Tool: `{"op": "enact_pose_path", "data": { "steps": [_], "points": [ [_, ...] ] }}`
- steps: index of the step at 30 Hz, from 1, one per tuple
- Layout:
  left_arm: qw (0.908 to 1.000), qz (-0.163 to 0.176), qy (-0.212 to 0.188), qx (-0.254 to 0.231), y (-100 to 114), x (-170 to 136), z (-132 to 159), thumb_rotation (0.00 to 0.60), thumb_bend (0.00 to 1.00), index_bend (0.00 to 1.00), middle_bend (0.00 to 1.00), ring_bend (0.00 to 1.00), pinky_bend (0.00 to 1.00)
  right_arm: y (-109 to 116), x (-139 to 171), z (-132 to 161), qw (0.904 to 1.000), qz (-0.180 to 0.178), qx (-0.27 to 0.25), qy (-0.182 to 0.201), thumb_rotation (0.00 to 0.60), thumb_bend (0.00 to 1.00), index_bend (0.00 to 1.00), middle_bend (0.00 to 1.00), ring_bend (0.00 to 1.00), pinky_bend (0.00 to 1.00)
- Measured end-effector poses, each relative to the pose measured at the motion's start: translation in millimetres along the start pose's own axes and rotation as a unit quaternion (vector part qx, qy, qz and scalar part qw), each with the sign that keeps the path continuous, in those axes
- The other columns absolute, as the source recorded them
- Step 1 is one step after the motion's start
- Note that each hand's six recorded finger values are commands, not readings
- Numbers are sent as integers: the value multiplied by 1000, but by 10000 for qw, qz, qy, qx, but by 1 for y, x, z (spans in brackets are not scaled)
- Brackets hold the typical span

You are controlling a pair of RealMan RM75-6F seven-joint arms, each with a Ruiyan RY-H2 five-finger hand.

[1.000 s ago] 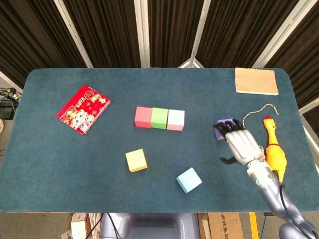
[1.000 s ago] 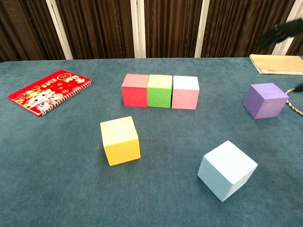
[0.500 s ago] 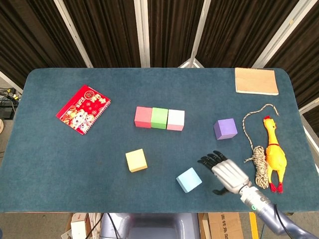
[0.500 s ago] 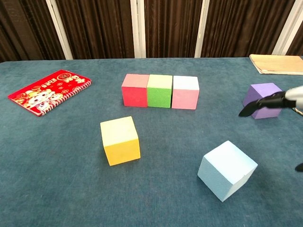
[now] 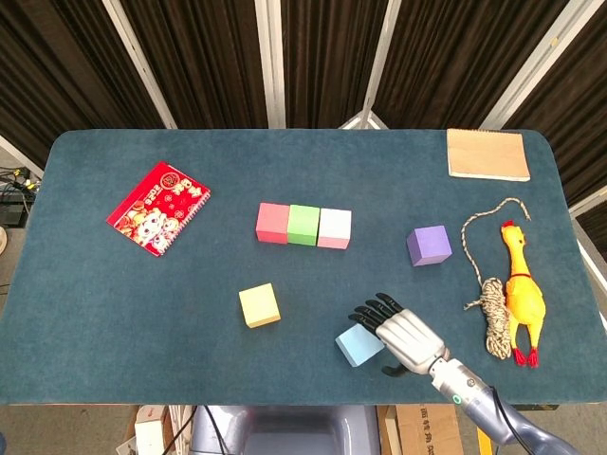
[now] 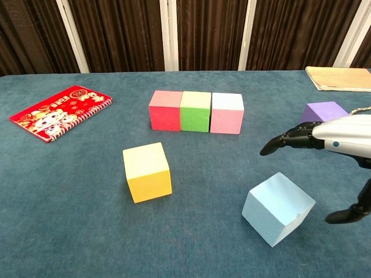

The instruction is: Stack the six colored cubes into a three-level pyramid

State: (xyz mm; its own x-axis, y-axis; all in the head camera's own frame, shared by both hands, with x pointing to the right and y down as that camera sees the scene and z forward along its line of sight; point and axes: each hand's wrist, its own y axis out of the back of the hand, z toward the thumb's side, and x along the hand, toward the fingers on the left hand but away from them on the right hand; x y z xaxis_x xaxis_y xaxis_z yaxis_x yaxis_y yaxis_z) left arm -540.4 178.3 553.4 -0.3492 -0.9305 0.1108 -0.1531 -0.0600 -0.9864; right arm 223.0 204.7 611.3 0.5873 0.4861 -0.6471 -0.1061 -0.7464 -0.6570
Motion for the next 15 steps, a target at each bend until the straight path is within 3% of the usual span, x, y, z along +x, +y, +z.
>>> {"op": "enact_pose_path", "data": {
  "steps": [15],
  "points": [
    [10000,14,42,1,1,1,-2,600,316,150,113,6,0,-13,-21,7,9998,103,127,104,600,180,212,216,129,0]
  ]
}}
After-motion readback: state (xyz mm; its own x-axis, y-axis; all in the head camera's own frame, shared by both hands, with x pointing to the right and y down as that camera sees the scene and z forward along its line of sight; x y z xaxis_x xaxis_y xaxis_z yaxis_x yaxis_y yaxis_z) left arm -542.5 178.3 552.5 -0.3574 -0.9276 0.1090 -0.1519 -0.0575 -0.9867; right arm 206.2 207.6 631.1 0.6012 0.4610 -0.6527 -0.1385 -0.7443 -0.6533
